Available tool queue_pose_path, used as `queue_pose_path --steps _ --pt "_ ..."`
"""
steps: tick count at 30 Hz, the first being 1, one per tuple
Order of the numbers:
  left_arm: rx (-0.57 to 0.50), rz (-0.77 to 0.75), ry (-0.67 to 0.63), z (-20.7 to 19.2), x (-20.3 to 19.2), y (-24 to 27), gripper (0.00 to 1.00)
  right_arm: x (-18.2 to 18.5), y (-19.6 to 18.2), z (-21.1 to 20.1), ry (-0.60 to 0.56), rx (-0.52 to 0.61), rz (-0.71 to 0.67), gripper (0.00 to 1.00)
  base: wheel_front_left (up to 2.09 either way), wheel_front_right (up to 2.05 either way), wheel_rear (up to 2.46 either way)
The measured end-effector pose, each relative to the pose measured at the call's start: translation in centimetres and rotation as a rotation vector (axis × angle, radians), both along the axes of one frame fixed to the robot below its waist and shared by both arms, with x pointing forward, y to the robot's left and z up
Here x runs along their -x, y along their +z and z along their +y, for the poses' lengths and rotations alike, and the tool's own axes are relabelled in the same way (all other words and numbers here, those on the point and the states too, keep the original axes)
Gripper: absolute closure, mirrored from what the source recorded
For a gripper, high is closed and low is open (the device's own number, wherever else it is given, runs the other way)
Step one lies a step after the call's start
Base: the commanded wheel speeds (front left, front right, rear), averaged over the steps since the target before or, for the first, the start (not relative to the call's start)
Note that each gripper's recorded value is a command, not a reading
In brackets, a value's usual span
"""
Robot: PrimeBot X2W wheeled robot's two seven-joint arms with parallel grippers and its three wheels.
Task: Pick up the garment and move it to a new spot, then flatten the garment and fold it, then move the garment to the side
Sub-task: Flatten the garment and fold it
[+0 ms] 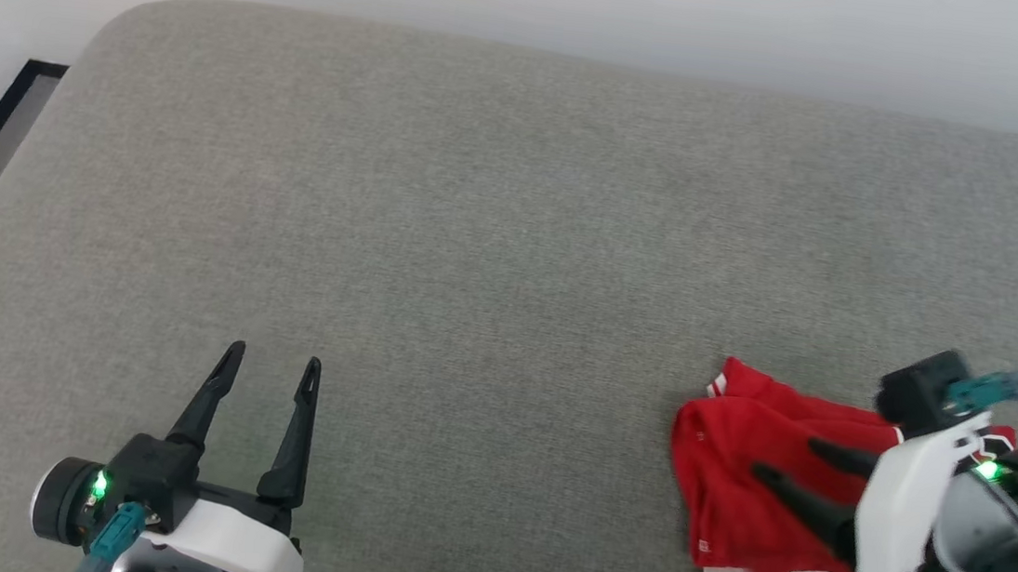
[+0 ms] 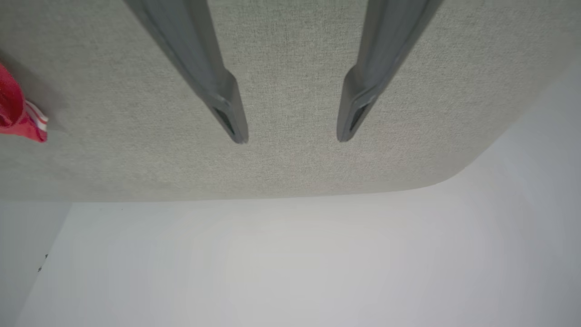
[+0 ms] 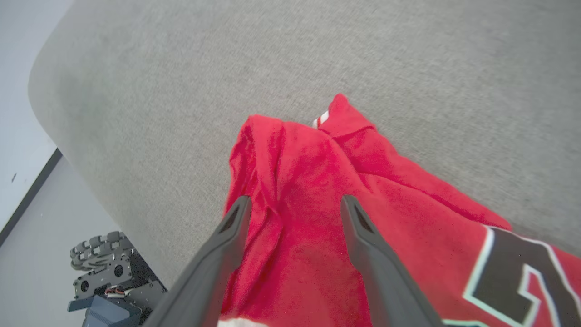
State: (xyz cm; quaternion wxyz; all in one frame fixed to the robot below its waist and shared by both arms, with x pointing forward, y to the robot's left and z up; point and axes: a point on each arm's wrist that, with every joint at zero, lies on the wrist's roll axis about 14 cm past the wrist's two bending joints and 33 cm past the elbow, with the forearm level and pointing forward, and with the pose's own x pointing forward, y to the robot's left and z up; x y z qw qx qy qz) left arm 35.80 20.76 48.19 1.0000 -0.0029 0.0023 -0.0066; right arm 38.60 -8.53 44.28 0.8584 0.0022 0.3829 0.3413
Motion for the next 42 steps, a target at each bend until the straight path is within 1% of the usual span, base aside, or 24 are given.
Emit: queue_pose_path --steps 4,6,10,12,15,19,21,25,28,31,32,37,42 --pt "0.014 -0.003 -0.02 -0.6 -0.4 0.0 0.0 -1.6 2.0 -2.6 -0.104 -0.03 -0.079 0.0 0.0 0.0 0.0" --pt "0.026 0.004 -0.041 -1.3 -0.6 -0.3 0.0 -2.6 2.7 -4.5 -0.18 -0.046 -0.124 0.0 0.0 0.0 0.0" --pt "0.048 0.024 -0.09 -3.0 -1.1 -0.9 0.0 -3.8 2.7 -8.3 -0.321 -0.045 -0.207 0.0 0.0 0.0 0.0" --pt "0.065 0.022 -0.105 -3.5 -1.5 -0.9 0.0 -4.1 2.6 -9.9 -0.391 -0.061 -0.246 0.0 0.0 0.0 0.0" --pt "0.077 0.027 -0.124 -4.1 -1.9 -1.0 0.0 -4.5 3.2 -11.0 -0.452 -0.098 -0.333 0.0 0.0 0.0 0.0" --pt "0.102 0.009 -0.128 -4.4 -2.5 -0.5 0.0 -4.6 3.9 -14.0 -0.523 -0.071 -0.477 0.0 0.0 0.0 0.0" --pt "0.105 0.005 -0.131 -4.5 -2.5 -0.3 0.0 -4.5 4.5 -14.8 -0.56 -0.086 -0.546 0.0 0.0 0.0 0.0" --pt "0.109 -0.016 -0.135 -4.7 -2.3 0.4 0.0 -3.9 5.9 -15.0 -0.594 -0.132 -0.676 0.0 0.0 0.0 0.0" --pt "0.112 -0.029 -0.123 -4.2 -1.8 0.8 0.0 -3.3 7.0 -15.0 -0.603 -0.149 -0.742 0.0 0.0 0.0 0.0" --pt "0.127 -0.045 -0.098 -3.2 -1.0 1.3 0.0 -2.3 8.1 -14.2 -0.564 -0.14 -0.799 0.0 0.0 0.0 0.0" --pt "0.126 -0.048 -0.089 -2.8 -0.7 1.4 0.0 -2.0 8.6 -14.1 -0.57 -0.152 -0.817 0.0 0.0 0.0 0.0" --pt "0.109 -0.059 -0.056 -1.2 0.9 1.7 0.0 -0.1 9.8 -14.2 -0.611 -0.201 -0.863 0.0 0.0 0.0 0.0" --pt "0.097 -0.062 -0.019 0.3 2.3 1.7 0.0 1.3 9.9 -14.8 -0.633 -0.198 -0.878 0.0 0.0 0.0 0.0"
